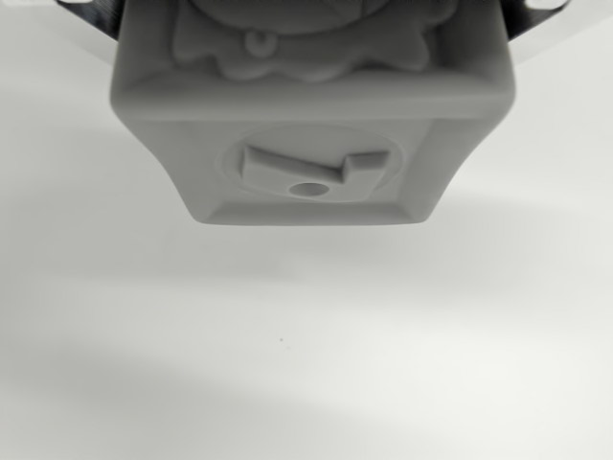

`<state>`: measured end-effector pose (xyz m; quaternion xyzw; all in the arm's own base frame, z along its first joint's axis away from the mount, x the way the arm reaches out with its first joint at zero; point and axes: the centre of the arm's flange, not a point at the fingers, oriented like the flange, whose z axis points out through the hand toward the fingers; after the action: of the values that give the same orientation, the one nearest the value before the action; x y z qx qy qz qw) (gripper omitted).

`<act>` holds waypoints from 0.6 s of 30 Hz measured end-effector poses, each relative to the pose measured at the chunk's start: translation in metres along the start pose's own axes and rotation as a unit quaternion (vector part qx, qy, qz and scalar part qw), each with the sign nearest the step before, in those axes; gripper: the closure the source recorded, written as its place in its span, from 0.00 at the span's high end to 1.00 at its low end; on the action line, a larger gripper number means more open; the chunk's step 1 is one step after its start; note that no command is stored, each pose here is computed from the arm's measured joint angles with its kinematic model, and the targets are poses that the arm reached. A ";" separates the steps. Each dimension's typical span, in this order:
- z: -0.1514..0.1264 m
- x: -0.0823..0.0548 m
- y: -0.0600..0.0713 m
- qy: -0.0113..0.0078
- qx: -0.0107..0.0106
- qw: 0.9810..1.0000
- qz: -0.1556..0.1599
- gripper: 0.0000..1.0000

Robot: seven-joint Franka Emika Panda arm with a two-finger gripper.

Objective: Destack cube

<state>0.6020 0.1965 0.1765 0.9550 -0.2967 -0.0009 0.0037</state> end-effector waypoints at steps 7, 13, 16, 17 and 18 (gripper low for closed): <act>0.017 0.000 0.000 0.000 0.000 1.000 0.000 0.00; 0.031 0.000 0.000 0.000 0.000 1.000 0.000 0.00; 0.036 0.000 -0.001 0.000 0.000 1.000 0.000 0.00; 0.038 0.000 -0.001 0.000 0.000 1.000 0.000 0.00; 0.040 0.000 -0.001 0.000 0.000 1.000 0.000 0.00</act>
<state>0.6021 0.1970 0.1362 0.9548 -0.2972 -0.0005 0.0034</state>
